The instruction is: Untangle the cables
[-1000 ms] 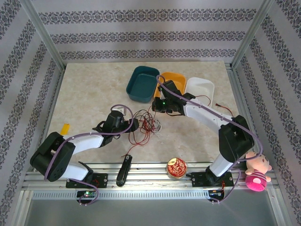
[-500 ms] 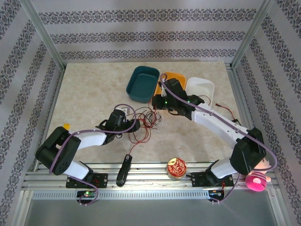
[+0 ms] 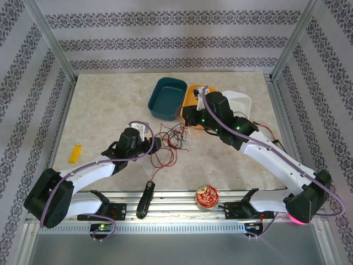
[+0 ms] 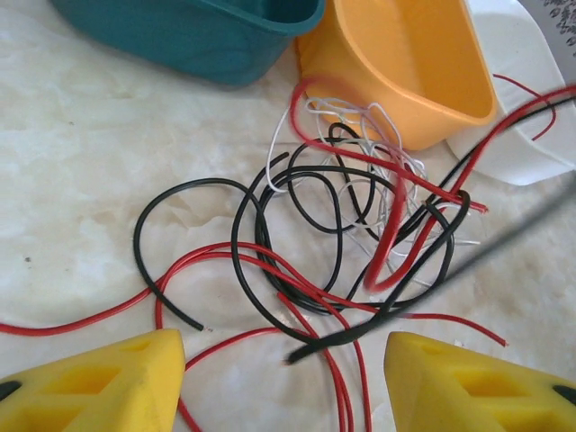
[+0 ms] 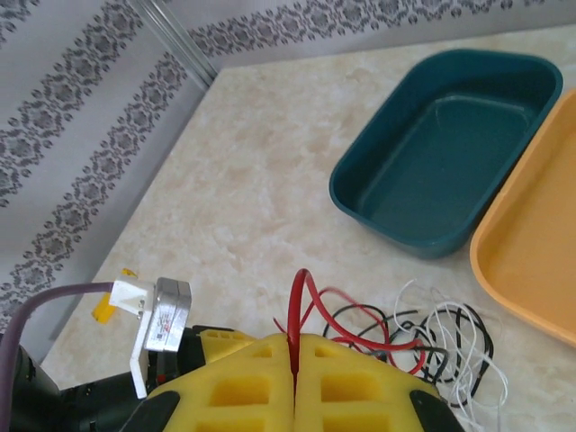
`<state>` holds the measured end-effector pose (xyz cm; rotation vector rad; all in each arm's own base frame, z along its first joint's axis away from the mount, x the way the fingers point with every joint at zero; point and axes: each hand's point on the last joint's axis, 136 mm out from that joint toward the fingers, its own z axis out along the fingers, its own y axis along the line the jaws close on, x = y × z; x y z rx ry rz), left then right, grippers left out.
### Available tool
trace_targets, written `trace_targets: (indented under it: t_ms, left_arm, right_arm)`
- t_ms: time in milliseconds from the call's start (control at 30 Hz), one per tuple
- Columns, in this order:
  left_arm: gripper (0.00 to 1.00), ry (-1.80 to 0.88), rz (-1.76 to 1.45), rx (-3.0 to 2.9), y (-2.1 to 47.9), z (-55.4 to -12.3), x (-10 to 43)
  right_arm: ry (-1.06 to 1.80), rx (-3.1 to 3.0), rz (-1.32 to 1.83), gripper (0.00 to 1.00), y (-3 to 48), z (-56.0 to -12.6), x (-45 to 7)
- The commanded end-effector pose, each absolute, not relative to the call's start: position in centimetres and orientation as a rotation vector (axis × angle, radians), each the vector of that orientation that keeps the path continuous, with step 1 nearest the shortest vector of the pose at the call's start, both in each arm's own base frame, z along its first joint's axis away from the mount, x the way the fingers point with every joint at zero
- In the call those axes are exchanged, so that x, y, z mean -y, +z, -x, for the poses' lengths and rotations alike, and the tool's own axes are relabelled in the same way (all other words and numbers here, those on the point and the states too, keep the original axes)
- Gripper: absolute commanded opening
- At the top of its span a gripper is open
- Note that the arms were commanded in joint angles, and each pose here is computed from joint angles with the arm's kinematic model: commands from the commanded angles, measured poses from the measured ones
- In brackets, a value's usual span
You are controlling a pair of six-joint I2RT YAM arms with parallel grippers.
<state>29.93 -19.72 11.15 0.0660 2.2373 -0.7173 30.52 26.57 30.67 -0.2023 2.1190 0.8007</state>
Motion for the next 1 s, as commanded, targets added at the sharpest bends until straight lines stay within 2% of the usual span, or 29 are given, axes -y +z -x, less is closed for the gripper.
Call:
trace_targets:
  t_ms: [0,267,533,833,967]
  left_arm:
    - [0.61,-0.607,-0.143,-2.333,9.2,-27.8,18.6]
    - [0.65,-0.642,-0.094,-2.311,10.2,-25.9,17.7]
    - [0.64,-0.622,-0.151,-2.336,10.3,-25.3,17.8]
    - [0.54,-0.628,-0.154,-2.394,8.8,-24.6,18.4]
    - [0.45,-0.658,-0.14,-2.408,7.6,-24.8,19.0]
  right_arm:
    - [0.783,-2.036,0.225,0.0,32.6,-30.1,-26.3]
    - [0.729,-2.026,0.296,0.0,33.1,-28.9,-26.7]
    - [0.664,-1.829,0.429,0.0,39.5,-26.7,-26.9]
    - [0.619,-1.691,0.503,0.0,44.3,-25.7,-27.1]
    - [0.601,-1.643,0.529,0.0,46.0,-25.5,-27.3]
